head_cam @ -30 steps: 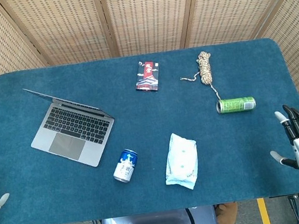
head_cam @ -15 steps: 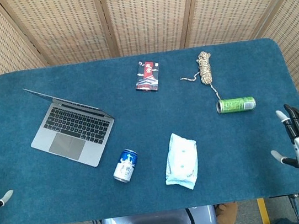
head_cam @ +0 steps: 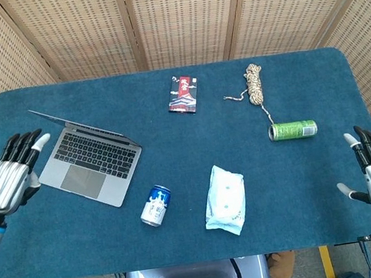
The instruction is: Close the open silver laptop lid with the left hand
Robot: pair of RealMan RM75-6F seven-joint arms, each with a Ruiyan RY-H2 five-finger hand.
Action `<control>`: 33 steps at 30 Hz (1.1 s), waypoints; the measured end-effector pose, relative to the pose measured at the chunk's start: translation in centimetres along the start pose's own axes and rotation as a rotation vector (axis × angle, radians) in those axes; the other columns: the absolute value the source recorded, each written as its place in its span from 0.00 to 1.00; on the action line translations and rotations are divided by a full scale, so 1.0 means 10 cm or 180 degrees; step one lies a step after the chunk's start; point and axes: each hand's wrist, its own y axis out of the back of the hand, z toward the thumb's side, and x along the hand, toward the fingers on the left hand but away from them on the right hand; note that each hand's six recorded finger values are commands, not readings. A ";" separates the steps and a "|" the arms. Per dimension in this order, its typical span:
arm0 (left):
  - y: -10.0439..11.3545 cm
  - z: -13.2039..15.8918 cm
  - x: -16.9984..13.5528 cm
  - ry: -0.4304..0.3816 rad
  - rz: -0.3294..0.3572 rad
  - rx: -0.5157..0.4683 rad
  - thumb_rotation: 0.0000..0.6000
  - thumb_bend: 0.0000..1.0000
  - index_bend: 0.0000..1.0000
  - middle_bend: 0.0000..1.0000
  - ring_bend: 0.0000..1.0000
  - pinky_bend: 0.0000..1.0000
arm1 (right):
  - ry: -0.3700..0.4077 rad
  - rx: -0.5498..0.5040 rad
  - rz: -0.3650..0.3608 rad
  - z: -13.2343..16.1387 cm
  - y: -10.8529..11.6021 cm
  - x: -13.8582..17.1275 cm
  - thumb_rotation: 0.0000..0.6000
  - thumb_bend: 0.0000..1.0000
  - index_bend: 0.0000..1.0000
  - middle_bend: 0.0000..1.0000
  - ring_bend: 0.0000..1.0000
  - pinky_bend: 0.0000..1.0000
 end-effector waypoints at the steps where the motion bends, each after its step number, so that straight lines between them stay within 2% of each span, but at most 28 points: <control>1: 0.03 0.04 0.12 -0.0045 0.0003 0.0014 1.00 1.00 0.00 0.00 0.00 0.00 | -0.0011 0.0006 0.0011 -0.01 -0.01 -0.01 1.00 0.00 0.04 0.00 0.00 0.00; 6: -0.01 0.14 0.47 -0.0064 -0.0108 0.0123 1.00 1.00 0.00 0.00 0.00 0.00 | -0.0059 0.0054 0.0065 -0.04 -0.08 -0.05 1.00 0.00 0.04 0.00 0.00 0.00; 13: -0.23 0.27 0.85 0.0002 -0.0328 0.0218 1.00 1.00 0.00 0.00 0.00 0.00 | -0.0103 0.0083 0.0082 -0.07 -0.11 -0.08 1.00 0.00 0.04 0.00 0.00 0.00; 21: -0.45 0.29 1.08 0.0081 -0.0489 0.0198 1.00 1.00 0.00 0.00 0.00 0.00 | -0.0151 0.0091 0.0113 -0.12 -0.14 -0.10 1.00 0.00 0.04 0.00 0.00 0.00; 24: -0.50 0.30 1.13 0.0102 -0.0528 0.0167 1.00 1.00 0.03 0.04 0.03 0.04 | -0.0157 0.0094 0.0122 -0.12 -0.15 -0.10 1.00 0.00 0.04 0.00 0.00 0.00; 26: -0.53 0.32 1.17 0.0117 -0.0539 0.0143 1.00 1.00 0.08 0.12 0.11 0.11 | -0.0162 0.0095 0.0118 -0.13 -0.15 -0.11 1.00 0.00 0.04 0.00 0.00 0.00; 29: -0.55 0.34 1.21 0.0120 -0.0555 0.0167 1.00 1.00 0.13 0.18 0.16 0.14 | -0.0172 0.0093 0.0111 -0.14 -0.15 -0.11 1.00 0.00 0.04 0.00 0.00 0.00; 33: -0.59 0.37 1.23 0.0125 -0.0593 0.0196 1.00 1.00 0.14 0.20 0.17 0.15 | -0.0177 0.0089 0.0111 -0.14 -0.15 -0.11 1.00 0.00 0.04 0.00 0.00 0.00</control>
